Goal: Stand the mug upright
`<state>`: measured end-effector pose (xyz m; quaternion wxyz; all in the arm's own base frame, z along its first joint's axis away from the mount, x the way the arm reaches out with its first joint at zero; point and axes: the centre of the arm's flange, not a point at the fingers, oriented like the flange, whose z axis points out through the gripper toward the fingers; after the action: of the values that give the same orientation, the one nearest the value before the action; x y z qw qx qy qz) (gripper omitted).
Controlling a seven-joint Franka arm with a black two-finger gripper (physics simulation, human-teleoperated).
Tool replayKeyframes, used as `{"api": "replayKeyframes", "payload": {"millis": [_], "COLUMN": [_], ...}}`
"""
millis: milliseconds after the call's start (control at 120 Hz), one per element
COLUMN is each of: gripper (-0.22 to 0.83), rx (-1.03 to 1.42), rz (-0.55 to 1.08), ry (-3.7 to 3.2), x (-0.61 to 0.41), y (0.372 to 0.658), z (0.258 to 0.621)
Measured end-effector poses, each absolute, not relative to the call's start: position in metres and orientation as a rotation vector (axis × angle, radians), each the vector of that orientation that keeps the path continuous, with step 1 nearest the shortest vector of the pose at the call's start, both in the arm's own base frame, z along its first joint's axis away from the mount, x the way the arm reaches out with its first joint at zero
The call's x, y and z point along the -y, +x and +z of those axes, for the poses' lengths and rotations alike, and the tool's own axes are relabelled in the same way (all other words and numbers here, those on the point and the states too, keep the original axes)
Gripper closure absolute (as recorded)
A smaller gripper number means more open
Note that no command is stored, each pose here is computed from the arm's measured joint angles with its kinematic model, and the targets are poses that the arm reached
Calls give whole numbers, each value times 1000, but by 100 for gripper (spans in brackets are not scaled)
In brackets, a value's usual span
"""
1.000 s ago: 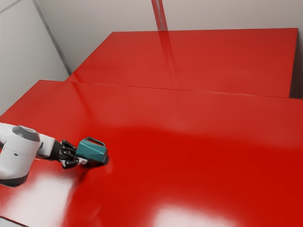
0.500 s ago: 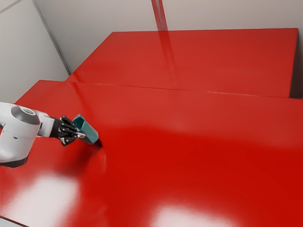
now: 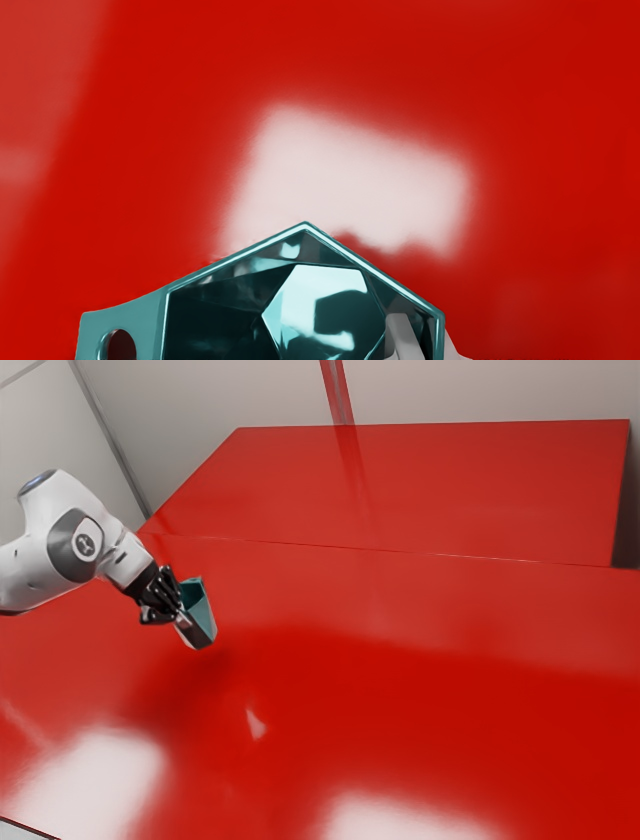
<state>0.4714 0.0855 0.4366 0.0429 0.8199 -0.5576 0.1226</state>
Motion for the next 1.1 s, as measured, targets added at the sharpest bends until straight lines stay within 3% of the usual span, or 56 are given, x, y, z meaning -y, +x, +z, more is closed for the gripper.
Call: {"api": "replayKeyframes", "payload": {"millis": [183, 350, 1100], "gripper": [79, 79, 79], "rx": [1349, 1077, 366], "rz": [211, 150, 286], "ry": [2707, 2859, 3142], "x": [-74, -75, -80], "y": [428, 417, 448], "z": [416, 402, 371]}}
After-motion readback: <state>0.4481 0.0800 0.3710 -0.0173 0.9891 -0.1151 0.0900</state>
